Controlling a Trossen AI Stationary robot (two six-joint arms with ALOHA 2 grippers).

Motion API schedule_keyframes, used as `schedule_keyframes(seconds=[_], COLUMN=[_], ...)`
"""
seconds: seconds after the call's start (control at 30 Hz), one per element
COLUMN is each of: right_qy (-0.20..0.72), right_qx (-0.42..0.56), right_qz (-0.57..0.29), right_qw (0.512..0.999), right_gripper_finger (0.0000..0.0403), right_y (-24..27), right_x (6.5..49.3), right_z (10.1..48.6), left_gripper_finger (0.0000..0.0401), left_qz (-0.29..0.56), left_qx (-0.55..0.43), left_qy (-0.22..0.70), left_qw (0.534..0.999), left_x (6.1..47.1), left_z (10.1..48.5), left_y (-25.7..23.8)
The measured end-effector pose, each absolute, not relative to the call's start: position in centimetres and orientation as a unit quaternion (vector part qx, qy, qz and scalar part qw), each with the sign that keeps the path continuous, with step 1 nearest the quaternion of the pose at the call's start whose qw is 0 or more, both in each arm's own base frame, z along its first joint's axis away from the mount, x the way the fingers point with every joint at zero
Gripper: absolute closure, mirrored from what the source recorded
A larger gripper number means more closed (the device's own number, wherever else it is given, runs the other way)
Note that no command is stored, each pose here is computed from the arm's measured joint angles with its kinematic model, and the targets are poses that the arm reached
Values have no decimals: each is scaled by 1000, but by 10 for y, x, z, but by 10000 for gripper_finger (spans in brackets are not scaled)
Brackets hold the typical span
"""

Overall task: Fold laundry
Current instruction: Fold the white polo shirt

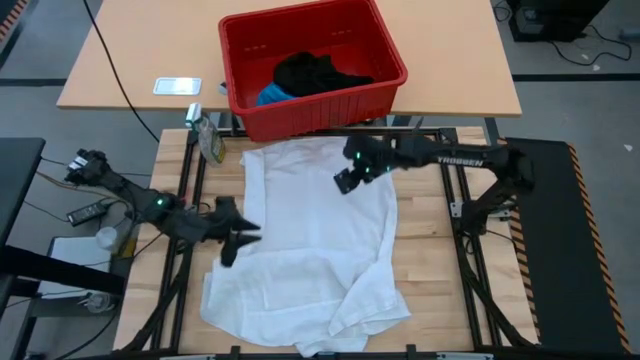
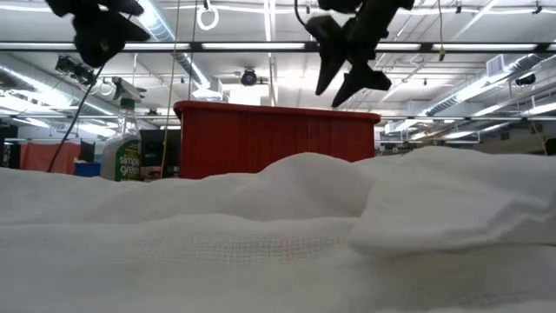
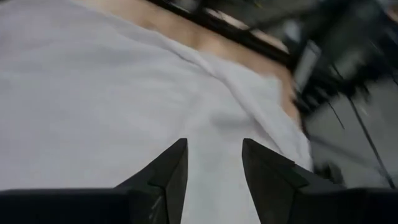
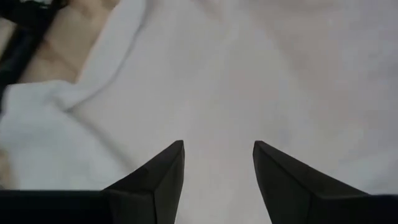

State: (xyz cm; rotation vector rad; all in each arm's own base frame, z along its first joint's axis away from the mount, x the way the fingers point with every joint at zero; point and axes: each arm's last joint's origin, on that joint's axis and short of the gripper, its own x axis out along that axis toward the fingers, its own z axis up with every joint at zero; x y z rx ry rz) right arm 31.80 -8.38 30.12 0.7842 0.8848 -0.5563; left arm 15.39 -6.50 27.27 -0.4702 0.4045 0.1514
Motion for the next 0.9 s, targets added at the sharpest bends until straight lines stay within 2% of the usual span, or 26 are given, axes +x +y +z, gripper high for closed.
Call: schedule_keyframes(seconds=[0.3,0.5,0.7,0.9], right_qy=[375,362,333,359], right_qx=[291,297,323,302], right_qz=[-235,-269,-299,-336], right_qw=[848,842,834,817], right_gripper_finger=[205,210,213,213], right_y=[-178,-209,-224,-233], right_x=[290,269,259,245], right_z=[302,289,276,267], left_gripper_finger=[246,246,246,246], left_qz=[195,223,218,218], left_qx=[-373,-424,-424,-431], left_qy=[110,54,51,50], left_qw=[900,876,877,874], left_x=[167,172,172,172], left_z=[281,288,289,289], left_y=[-29,-15,-16,-15])
